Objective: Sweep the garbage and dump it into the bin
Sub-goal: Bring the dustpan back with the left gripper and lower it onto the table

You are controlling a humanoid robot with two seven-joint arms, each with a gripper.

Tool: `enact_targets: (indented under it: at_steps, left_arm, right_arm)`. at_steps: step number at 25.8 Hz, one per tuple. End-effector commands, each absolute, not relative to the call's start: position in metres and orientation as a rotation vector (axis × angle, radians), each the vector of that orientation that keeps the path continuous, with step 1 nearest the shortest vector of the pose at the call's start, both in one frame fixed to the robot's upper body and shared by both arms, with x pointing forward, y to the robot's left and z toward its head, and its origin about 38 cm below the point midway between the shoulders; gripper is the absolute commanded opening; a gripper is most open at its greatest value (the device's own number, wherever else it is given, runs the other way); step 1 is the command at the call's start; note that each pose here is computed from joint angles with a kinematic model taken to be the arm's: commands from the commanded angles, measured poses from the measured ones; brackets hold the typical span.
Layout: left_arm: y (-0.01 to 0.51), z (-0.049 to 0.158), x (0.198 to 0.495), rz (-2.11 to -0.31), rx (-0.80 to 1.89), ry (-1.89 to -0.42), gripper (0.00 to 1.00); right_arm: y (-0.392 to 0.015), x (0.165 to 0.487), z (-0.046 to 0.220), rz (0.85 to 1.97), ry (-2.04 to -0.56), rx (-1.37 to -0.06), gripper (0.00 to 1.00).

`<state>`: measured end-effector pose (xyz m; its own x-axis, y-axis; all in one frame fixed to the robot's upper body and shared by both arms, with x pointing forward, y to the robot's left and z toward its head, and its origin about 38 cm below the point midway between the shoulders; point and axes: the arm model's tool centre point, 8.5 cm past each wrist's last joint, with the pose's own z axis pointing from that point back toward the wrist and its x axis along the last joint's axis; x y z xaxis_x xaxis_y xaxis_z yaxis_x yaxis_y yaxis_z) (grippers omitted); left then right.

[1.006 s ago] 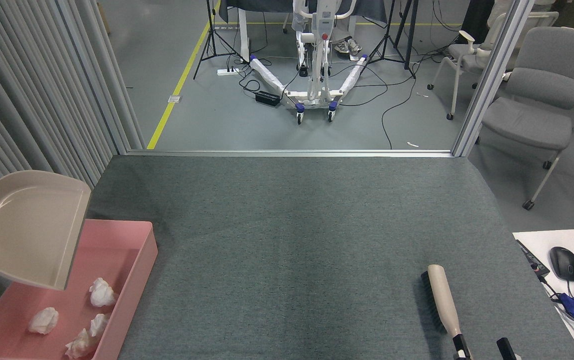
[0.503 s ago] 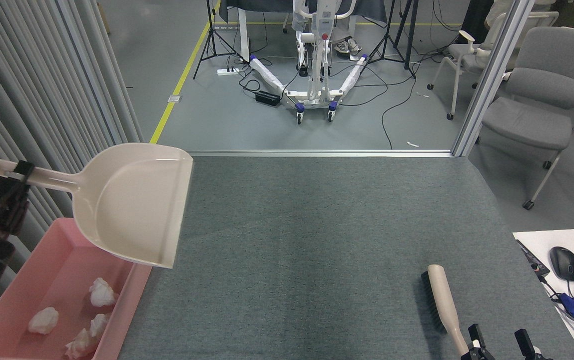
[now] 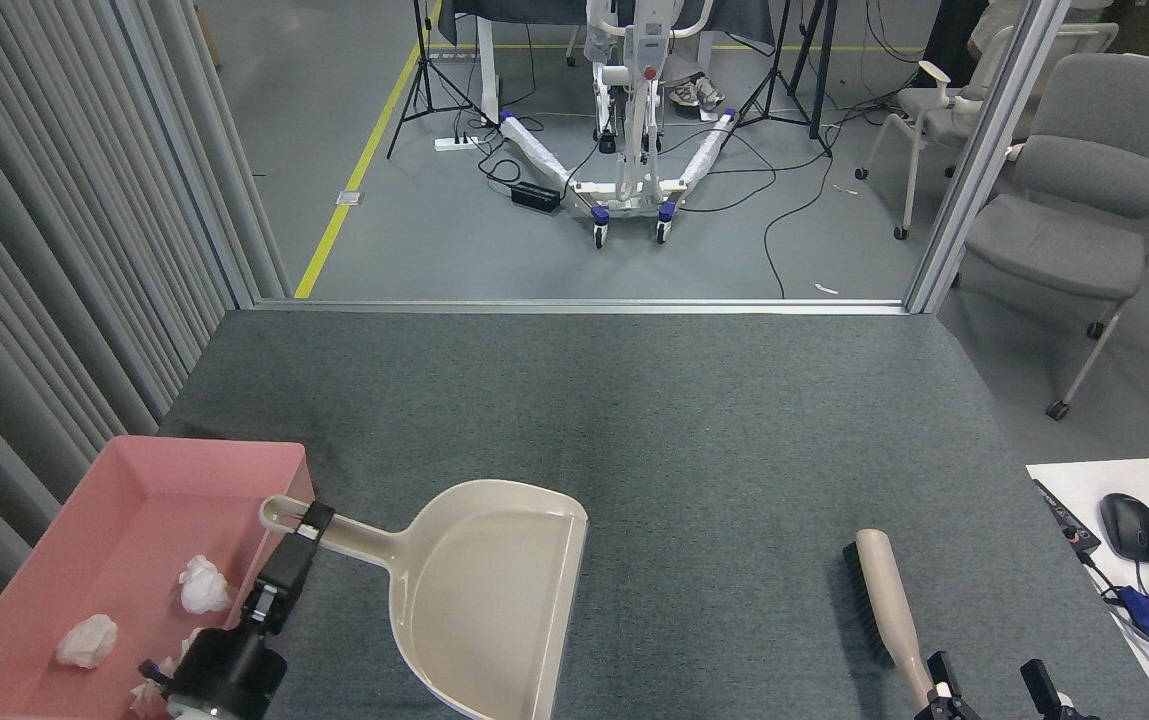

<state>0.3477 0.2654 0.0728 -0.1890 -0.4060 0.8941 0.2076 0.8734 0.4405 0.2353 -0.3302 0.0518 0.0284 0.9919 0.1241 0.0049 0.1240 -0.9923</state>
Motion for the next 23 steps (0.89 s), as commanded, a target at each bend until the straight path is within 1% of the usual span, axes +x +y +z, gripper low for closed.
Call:
enact_targets:
  at_steps: [1, 5, 9, 12, 13, 17, 20, 23]
  left_arm:
    - [0.239, 0.053, 0.346, -0.555, 0.141, -1.653, 0.00]
    - [0.225, 0.032, 0.343, -0.512, 0.120, -1.622, 0.00]
    - [0.211, 0.013, 0.341, -0.593, 0.198, -1.589, 0.00]
    - [0.214, -0.003, 0.339, -0.601, 0.221, -1.553, 0.00]
    - [0.212, -0.006, 0.338, -0.591, 0.225, -1.553, 0.00]
    - [0.212, -0.001, 0.340, -0.579, 0.272, -1.571, 0.00]
    - [0.227, 0.007, 0.345, -0.540, 0.315, -1.583, 0.00]
    - [0.235, 0.009, 0.348, -0.513, 0.334, -1.581, 0.00]
  right_arm:
    - [-0.330, 0.234, 0.051, 1.097, -1.243, -1.130, 0.89]
    - [-0.330, 0.235, 0.051, 1.106, -1.245, -1.133, 0.90]
    - [-0.328, 0.234, 0.050, 1.132, -1.232, -1.150, 0.90]
    - [-0.326, 0.234, 0.050, 1.131, -1.232, -1.148, 0.90]
    - [-0.326, 0.235, 0.050, 1.128, -1.230, -1.149, 0.90]
    - [-0.325, 0.236, 0.050, 1.126, -1.233, -1.149, 0.90]
    - [-0.325, 0.238, 0.052, 1.122, -1.237, -1.157, 0.90]
    - [-0.324, 0.241, 0.053, 1.118, -1.243, -1.161, 0.90]
